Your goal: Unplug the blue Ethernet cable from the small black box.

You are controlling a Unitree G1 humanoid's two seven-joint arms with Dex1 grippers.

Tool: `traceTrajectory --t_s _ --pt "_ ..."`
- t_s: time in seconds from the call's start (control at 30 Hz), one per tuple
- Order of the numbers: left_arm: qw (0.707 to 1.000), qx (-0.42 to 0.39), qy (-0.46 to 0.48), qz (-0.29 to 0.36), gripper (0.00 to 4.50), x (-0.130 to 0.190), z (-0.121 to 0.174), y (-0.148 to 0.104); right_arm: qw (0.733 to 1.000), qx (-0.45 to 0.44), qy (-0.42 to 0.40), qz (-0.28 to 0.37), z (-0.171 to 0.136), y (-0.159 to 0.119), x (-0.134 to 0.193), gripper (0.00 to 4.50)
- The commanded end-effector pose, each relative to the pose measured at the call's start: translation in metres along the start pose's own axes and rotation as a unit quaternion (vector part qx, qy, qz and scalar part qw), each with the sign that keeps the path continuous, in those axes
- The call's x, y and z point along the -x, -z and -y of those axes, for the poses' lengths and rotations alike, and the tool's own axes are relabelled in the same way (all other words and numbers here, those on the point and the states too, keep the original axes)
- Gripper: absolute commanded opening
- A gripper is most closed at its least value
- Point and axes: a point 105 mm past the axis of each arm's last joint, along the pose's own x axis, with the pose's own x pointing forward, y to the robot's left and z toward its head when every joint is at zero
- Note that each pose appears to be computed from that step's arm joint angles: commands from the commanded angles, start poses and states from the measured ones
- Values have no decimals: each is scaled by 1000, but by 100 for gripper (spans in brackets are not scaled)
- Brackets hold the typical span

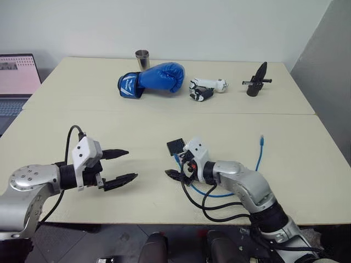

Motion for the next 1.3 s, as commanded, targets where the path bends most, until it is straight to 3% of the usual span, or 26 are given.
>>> traceTrajectory --t_s 0.03,0.17,0.63,0.77,0.9,1.13,1.3 --pt "1000 -17 6 4 450 -1 0 -7 999 8 31 -14 7 1 -3 447" --pt "1000 -18 8 5 450 -5 0 -7 999 15 48 -18 13 1 -4 447" --pt "999 20 -27 -6 450 0 -13 2 989 133 66 -4 20 -9 -3 132" --pt "998 54 -31 -10 450 -4 -19 7 973 225 39 22 19 -26 5 21" --pt "992 122 -12 35 450 -13 -24 -4 935 350 3 61 16 -47 20 9" --pt "958 250 57 127 450 -28 -27 -37 820 559 -41 116 8 -76 44 9" --pt "944 279 94 152 450 -37 -25 -52 789 596 -44 143 1 -89 49 9"
